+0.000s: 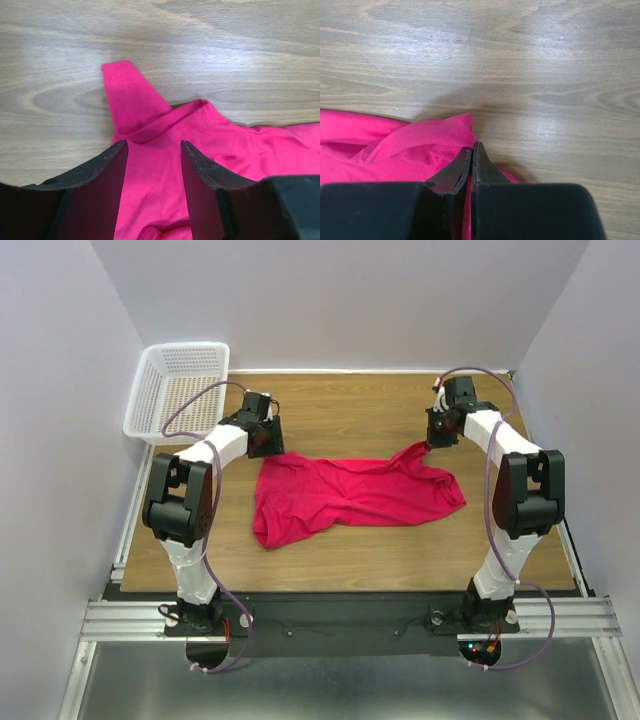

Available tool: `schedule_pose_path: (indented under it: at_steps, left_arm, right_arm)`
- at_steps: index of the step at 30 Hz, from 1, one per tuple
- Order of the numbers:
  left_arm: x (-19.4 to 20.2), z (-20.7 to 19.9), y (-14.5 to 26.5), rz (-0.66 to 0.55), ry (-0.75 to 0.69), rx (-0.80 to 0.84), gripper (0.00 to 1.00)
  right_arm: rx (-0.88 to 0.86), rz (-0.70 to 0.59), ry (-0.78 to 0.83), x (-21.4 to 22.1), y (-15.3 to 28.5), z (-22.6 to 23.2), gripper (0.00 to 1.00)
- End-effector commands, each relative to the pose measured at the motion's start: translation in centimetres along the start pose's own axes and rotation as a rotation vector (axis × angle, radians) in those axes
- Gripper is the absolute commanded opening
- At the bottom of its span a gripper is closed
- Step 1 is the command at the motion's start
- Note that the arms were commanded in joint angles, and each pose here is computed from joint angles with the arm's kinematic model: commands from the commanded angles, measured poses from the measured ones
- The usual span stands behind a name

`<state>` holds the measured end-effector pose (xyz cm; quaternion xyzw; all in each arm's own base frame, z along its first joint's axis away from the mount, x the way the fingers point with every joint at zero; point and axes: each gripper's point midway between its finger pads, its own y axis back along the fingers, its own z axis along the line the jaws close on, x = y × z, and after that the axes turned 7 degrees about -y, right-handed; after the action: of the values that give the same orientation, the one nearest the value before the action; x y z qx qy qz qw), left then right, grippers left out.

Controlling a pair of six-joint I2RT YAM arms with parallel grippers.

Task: Fold and stack the t-shirts
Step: Flatten the tshirt out

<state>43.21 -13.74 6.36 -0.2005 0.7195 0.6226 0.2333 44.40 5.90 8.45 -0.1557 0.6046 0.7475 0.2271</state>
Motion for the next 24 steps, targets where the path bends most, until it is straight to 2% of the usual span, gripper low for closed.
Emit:
schedule_pose_path:
  at_steps: [1,9,18,24]
  left_arm:
    - [-1.1,-1.3,1.8,-0.05,0.091,0.053,0.6]
    - [0.4,-1.5,0.1,-0.032,0.15,0.061,0.62]
    - [-3.5,-3.5,-0.4,-0.102,0.154,0.106,0.62]
    - [-3.3,-4.5,-1.8,-0.079,0.158,0.125,0.62]
  right_arm:
    - [0.006,-0.039,0.026,-0.9,0.8,0.3,0.01]
    - [0.009,-0.026,0.025,-0.2,0.5,0.1,0.01]
    - [0.012,-0.027,0.029,-0.1,0.6,0.0,0.01]
    - [0.016,-0.037,0.032,-0.5,0.8,0.0,0.01]
